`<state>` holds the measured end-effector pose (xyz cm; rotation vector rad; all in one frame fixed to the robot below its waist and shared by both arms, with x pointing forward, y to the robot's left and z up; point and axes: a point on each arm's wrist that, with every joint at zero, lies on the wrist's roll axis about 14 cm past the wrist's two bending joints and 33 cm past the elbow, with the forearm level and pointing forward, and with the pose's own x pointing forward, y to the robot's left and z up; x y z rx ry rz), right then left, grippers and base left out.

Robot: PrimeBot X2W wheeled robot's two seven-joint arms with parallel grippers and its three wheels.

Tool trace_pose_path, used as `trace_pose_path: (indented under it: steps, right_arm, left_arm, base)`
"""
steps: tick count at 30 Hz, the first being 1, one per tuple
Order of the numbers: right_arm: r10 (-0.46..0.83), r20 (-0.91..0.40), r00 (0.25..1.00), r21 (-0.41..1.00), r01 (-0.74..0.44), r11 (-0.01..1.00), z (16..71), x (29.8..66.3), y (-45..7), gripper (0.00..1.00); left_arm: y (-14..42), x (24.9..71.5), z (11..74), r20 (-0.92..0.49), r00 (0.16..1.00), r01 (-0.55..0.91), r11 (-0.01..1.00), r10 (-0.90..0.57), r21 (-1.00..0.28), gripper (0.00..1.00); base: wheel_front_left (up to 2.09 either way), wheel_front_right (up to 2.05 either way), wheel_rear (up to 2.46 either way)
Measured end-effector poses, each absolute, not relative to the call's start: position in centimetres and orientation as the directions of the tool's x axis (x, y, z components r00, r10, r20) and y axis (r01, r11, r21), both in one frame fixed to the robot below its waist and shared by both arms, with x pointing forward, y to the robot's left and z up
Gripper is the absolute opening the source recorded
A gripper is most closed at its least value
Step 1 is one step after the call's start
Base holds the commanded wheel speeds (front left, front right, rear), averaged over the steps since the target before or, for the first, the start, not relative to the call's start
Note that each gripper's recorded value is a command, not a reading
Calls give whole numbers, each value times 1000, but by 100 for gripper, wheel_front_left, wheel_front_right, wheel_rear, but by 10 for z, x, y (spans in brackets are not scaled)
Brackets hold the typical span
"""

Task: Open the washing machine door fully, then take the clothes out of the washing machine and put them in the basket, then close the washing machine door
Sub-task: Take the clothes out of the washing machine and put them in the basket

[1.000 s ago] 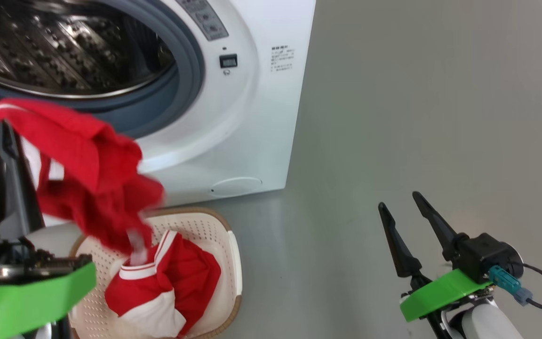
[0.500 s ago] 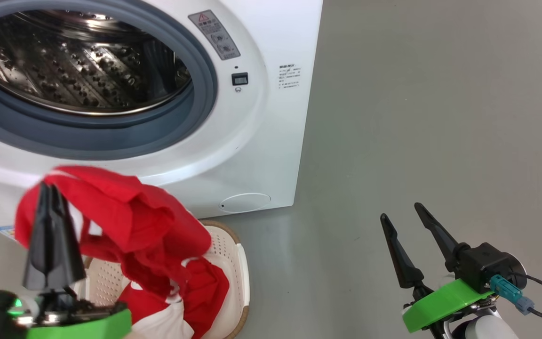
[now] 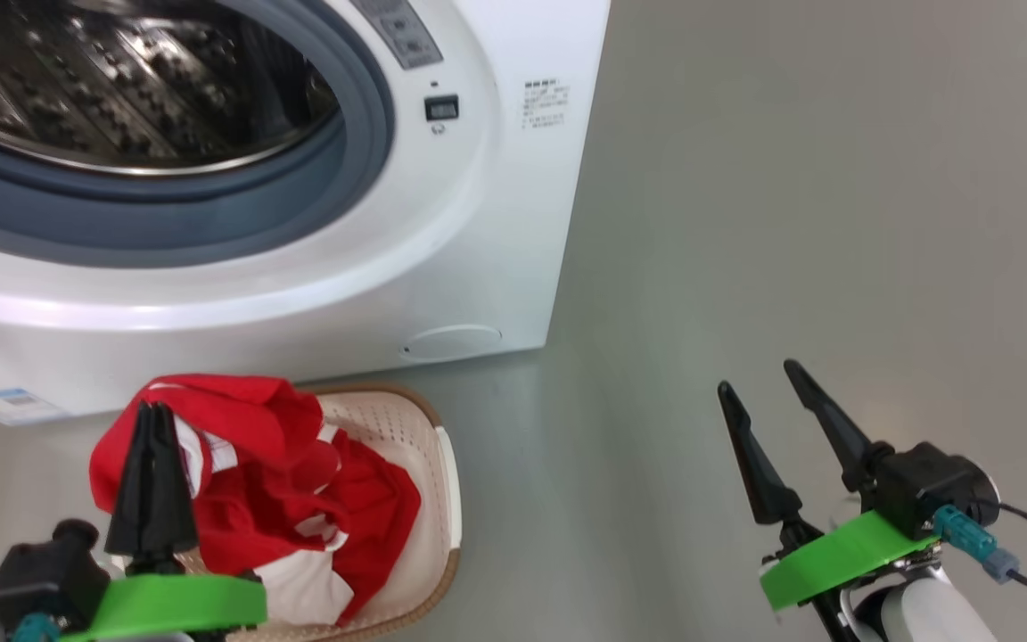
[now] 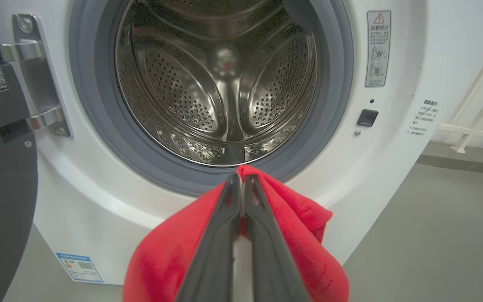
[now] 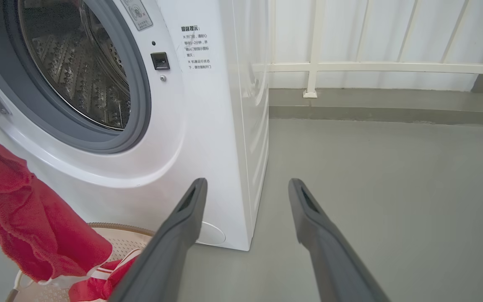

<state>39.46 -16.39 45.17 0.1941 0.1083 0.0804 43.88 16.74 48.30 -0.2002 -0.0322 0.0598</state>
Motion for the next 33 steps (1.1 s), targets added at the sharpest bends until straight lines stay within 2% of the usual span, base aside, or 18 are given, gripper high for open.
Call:
trace_pose_path:
  steps: [8,16,24,31,32,33]
  right_arm:
    - [76,-126,989,189,-51,981,435,414,-170,100]
    - [71,-169,983,182,-40,982,412,428,-173,100]
    - [53,-206,977,181,-15,983,397,427,-179,100]
    - [55,-206,977,181,-17,983,395,428,-179,100]
    - [57,-207,977,182,-19,983,395,428,-178,100]
    - [59,-207,977,182,-21,983,395,427,-178,100]
  left_arm:
    - [164,458,400,-185,982,-86,970,44,-226,0]
    - [162,453,313,-414,910,-127,967,26,-220,0]
    - [153,440,267,-543,840,-149,961,-1,-232,0]
    - [147,438,257,-577,816,-147,958,-23,-247,0]
    - [147,436,256,-583,812,-146,959,-25,-243,4]
    - [146,434,255,-591,806,-146,959,-26,-243,32]
  base:
    - [0,0,0]
    - [0,0,0]
    - [0,0,0]
    - [0,0,0]
    - [0,0,0]
    - [0,0,0]
